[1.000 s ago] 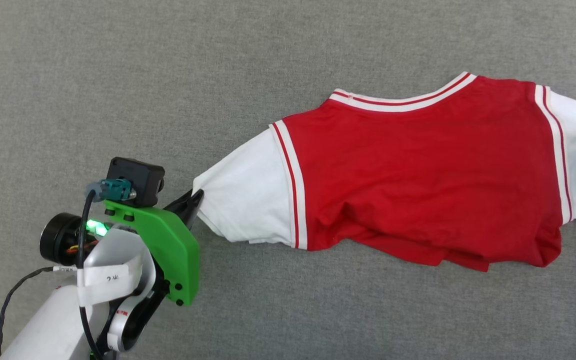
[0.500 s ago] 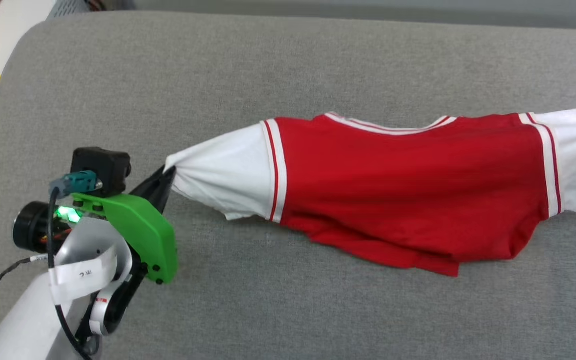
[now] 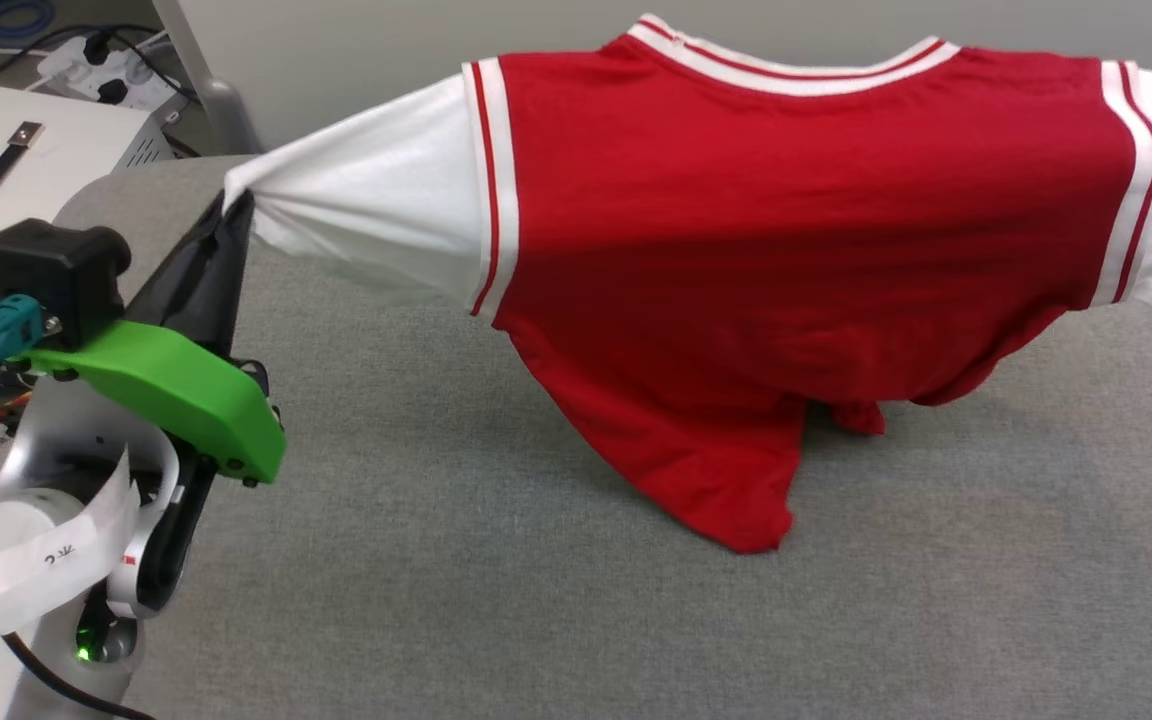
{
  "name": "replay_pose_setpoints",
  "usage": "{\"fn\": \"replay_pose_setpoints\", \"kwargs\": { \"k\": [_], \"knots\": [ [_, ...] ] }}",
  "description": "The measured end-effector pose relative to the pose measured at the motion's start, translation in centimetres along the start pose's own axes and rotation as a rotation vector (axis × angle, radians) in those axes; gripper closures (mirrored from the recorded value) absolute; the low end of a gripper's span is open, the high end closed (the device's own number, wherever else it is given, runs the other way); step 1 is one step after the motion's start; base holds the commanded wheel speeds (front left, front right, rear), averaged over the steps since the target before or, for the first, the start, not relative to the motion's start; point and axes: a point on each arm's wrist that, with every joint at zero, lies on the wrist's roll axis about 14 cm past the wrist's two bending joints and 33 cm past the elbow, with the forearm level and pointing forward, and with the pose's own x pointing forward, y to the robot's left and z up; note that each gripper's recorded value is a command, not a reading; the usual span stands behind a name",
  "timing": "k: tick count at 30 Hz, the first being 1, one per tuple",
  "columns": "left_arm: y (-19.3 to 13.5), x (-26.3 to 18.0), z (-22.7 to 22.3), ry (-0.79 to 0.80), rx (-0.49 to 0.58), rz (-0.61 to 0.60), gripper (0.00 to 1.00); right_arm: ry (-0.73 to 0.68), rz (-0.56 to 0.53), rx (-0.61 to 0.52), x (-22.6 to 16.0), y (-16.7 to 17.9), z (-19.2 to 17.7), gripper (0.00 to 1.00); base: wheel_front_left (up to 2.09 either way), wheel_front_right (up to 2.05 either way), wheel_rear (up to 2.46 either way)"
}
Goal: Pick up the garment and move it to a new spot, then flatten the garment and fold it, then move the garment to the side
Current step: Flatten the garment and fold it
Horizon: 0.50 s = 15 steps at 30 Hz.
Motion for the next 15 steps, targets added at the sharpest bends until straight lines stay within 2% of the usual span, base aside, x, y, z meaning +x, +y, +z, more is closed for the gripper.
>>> {"fn": "replay_pose_setpoints", "kwargs": {
  "k": [9, 15],
  "knots": [
    [0.6, 0.1, 6.3, -0.199, 0.052, 0.011, 1.0, -0.217, -0.038, 0.005, -3.4, -1.5, 6.2, 1.0, 0.0, 0.0, 0.0],
    [1.3, 1.8, 9.3, -0.275, 0.109, 0.006, 1.0, -0.341, -0.058, 0.018, -3.0, -2.2, 9.8, 1.0, 0.0, 0.0, 0.0]
  ]
}}
